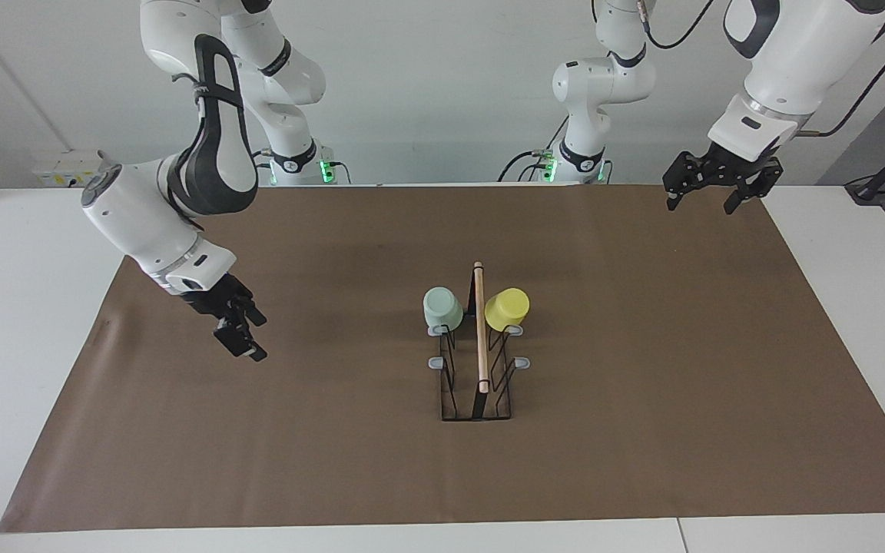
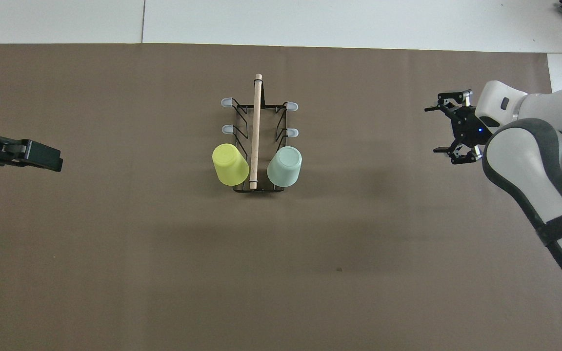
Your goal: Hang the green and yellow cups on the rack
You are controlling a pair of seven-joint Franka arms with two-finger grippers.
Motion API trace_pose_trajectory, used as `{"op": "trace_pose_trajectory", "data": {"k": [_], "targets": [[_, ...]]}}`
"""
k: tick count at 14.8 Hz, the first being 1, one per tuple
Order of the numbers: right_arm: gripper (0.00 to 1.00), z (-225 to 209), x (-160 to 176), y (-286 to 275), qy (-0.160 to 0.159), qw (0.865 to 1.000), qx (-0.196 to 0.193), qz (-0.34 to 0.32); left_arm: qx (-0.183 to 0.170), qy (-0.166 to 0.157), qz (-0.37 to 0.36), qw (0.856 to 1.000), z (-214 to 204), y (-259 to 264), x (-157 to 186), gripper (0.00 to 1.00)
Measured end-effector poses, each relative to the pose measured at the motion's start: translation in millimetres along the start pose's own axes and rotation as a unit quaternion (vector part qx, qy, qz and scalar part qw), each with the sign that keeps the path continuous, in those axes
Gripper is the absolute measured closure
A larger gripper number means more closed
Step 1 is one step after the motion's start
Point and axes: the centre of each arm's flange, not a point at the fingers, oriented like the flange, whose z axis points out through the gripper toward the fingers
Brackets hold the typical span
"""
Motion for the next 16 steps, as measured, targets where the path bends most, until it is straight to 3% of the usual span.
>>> {"op": "trace_pose_trajectory", "data": {"k": [5,8,10,12,16], "targets": [[0.00,-48,64,5,-0.053,0.992,0.048,0.106,0.000,-0.002,0.000,1.000,-6,1,-5,0.00],[0.00,-72,97,2,-0.070,0.975,0.053,0.205,0.001,-0.001,-0.001,1.000,-8,0,-7,0.00],[0.00,-83,103,1,-0.075,0.956,0.051,0.278,0.001,-0.001,0.000,1.000,-8,-1,-7,0.00],[0.00,-87,97,-1,-0.081,0.923,0.050,0.372,0.000,-0.001,0.011,1.000,-8,-2,-7,0.00],[0.00,-101,96,-2,-0.093,0.828,0.044,0.551,0.000,-0.001,0.014,1.000,-8,-5,-7,0.00]]}}
